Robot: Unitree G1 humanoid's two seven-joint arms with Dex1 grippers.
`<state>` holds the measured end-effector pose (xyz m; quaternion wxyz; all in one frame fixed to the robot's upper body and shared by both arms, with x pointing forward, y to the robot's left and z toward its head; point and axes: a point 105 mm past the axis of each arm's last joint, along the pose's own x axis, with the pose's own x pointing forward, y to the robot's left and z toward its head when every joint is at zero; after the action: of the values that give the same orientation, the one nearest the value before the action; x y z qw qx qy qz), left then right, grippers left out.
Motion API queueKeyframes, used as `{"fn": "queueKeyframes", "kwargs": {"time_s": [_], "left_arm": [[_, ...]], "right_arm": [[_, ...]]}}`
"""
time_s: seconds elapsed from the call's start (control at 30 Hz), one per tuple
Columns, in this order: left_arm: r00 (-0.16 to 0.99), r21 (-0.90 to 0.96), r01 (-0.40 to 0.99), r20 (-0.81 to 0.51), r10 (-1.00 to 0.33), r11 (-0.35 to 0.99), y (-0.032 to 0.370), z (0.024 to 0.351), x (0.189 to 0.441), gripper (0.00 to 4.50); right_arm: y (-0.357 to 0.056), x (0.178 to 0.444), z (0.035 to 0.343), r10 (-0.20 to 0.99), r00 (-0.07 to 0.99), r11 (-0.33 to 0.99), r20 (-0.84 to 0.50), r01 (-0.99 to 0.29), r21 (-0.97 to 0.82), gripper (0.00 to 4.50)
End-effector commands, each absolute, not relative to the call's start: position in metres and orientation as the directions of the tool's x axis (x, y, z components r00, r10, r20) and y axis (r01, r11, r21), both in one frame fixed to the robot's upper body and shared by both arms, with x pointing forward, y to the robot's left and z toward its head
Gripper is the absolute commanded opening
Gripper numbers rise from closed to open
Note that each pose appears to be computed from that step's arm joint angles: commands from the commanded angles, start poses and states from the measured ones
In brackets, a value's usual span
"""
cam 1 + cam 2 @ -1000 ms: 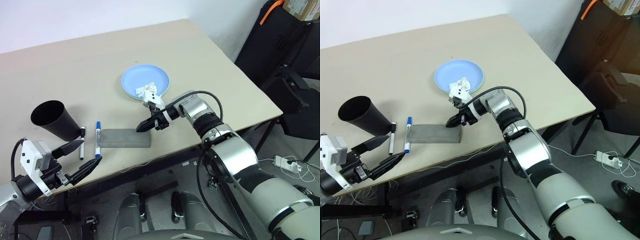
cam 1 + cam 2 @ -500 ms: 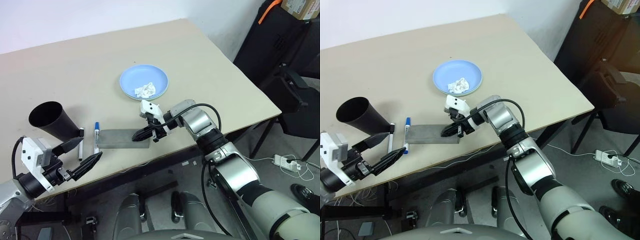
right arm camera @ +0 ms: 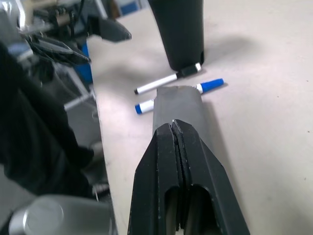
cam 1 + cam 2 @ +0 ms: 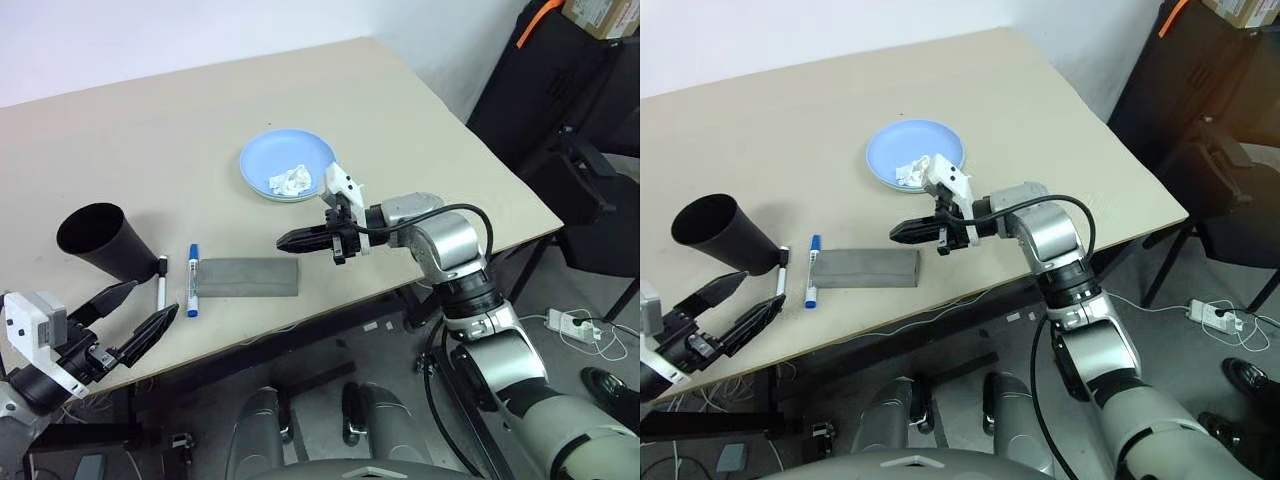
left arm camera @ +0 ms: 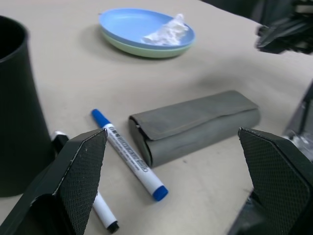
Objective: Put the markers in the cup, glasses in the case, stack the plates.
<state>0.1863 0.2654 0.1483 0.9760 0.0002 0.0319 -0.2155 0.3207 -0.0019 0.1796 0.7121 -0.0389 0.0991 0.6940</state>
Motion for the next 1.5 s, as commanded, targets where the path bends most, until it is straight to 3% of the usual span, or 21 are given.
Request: {"fn": "queueKeyframes", "kwargs": {"time_s": [0.03,0.2,0.43,0.53,0.67,1.13,1.5], "left_arm": [[0.944,0.038,0.330,-0.033,-0.329,0.943,0.279,0.149,0.187,4.50],[0.982,0.047,0.189,-0.042,-0.187,0.981,0.295,0.136,0.192,4.50],[0.993,0.051,0.086,-0.091,-0.081,0.995,0.302,0.117,0.207,4.50],[0.989,0.041,0.127,-0.083,-0.123,0.991,0.291,0.113,0.216,4.50],[0.987,0.043,0.130,-0.104,-0.125,0.991,0.284,0.104,0.225,4.50],[0.946,0.011,0.056,-0.322,-0.049,0.998,0.270,0.092,0.249,4.50],[0.881,-0.004,0.052,-0.470,-0.048,0.999,0.250,0.094,0.250,4.50]], "right_arm": [[-0.009,0.320,0.207,0.993,0.066,0.067,-0.095,-0.998,0.007,0.03],[-0.025,0.315,0.220,0.997,0.082,0.082,-0.003,-0.996,-0.020,0.03],[-0.034,0.306,0.204,0.994,0.104,0.105,0.012,-0.994,-0.043,0.03],[-0.033,0.309,0.186,0.991,0.128,0.126,-0.049,-0.991,-0.049,0.03],[-0.031,0.315,0.187,0.986,0.165,0.164,-0.034,-0.985,-0.051,0.03],[-0.035,0.332,0.181,0.964,0.257,0.255,-0.066,-0.966,-0.034,0.03],[-0.039,0.340,0.176,0.947,0.304,0.301,-0.101,-0.953,-0.040,0.03]]}}
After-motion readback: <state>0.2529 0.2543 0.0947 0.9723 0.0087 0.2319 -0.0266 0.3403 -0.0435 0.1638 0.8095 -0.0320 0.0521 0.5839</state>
